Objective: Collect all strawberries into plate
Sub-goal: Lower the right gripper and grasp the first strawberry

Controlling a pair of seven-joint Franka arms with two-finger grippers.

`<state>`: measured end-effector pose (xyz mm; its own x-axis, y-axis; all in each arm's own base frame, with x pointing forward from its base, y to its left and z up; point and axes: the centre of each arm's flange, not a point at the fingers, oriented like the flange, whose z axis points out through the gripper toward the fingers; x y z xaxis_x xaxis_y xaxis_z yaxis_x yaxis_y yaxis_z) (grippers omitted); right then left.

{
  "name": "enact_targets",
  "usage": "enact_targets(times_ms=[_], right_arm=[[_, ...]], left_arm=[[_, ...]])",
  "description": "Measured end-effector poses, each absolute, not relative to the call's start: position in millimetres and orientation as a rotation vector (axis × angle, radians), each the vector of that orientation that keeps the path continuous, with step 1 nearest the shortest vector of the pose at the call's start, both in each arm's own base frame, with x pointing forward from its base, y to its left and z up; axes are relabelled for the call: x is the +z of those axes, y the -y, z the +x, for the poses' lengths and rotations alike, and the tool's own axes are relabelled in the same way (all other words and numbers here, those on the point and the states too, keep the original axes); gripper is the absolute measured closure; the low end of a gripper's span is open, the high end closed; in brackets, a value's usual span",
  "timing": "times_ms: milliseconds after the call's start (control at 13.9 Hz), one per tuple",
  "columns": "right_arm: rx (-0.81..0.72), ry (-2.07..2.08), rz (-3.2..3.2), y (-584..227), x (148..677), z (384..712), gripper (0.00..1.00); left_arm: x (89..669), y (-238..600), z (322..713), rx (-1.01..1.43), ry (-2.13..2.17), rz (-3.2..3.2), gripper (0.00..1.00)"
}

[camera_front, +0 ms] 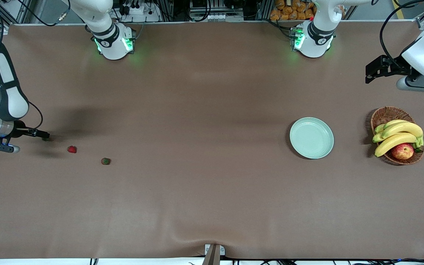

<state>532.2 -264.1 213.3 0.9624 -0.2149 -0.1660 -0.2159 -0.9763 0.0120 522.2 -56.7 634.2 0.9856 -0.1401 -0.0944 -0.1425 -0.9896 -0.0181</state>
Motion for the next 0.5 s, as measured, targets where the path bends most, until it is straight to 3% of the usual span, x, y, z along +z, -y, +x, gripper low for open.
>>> enact_targets(times_ms=[216, 433, 505], right_arm=[[0.266, -0.338, -3.105, 264, 194, 531, 0.23], [0.276, -0.337, -3.103, 264, 189, 530, 0.44], [0.278, -0.337, -3.102, 264, 188, 530, 0.44]], left_arm=[[633, 56, 523, 0.149, -0.218, -3.106, 0.00], [630, 54, 525, 0.157, -0.213, -3.106, 0.00], [629, 50, 526, 0.161, -0.203, -3.107, 0.00]])
